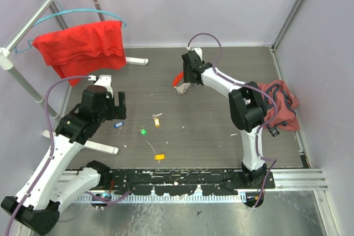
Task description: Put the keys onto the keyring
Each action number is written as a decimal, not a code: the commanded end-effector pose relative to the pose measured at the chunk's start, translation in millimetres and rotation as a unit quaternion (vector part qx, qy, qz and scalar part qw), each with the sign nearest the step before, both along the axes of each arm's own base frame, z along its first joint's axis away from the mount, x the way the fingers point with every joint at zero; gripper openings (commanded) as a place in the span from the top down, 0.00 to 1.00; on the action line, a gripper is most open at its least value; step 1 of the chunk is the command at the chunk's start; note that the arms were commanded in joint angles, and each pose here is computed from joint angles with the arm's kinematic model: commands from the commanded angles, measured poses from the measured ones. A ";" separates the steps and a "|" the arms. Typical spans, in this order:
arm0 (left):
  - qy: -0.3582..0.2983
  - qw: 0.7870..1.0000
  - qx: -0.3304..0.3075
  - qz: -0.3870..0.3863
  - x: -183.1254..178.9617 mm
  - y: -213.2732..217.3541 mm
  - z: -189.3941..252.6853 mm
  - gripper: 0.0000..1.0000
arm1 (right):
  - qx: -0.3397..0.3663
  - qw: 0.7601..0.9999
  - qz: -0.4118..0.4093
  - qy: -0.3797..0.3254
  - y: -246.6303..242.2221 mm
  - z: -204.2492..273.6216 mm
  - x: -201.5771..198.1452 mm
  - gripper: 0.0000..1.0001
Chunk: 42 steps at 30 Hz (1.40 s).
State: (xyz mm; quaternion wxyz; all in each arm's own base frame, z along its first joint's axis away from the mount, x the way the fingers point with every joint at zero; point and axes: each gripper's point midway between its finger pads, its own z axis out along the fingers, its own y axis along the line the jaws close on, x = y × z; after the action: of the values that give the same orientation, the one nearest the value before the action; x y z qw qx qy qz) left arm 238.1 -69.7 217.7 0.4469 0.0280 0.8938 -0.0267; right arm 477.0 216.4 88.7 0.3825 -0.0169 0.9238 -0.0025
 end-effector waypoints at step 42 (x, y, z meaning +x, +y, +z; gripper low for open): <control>0.002 1.000 0.003 -0.002 5.4 -1.6 -4.1 0.02 | 0.046 0.990 0.135 -0.001 58.9 16.0 -25.4 0.48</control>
State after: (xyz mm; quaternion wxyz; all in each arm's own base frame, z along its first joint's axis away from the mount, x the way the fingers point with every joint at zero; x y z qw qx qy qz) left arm 240.3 -70.7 213.4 0.4394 0.0298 0.8975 -0.0231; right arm 450.6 250.6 64.4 0.3350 -0.0960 0.9359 0.0507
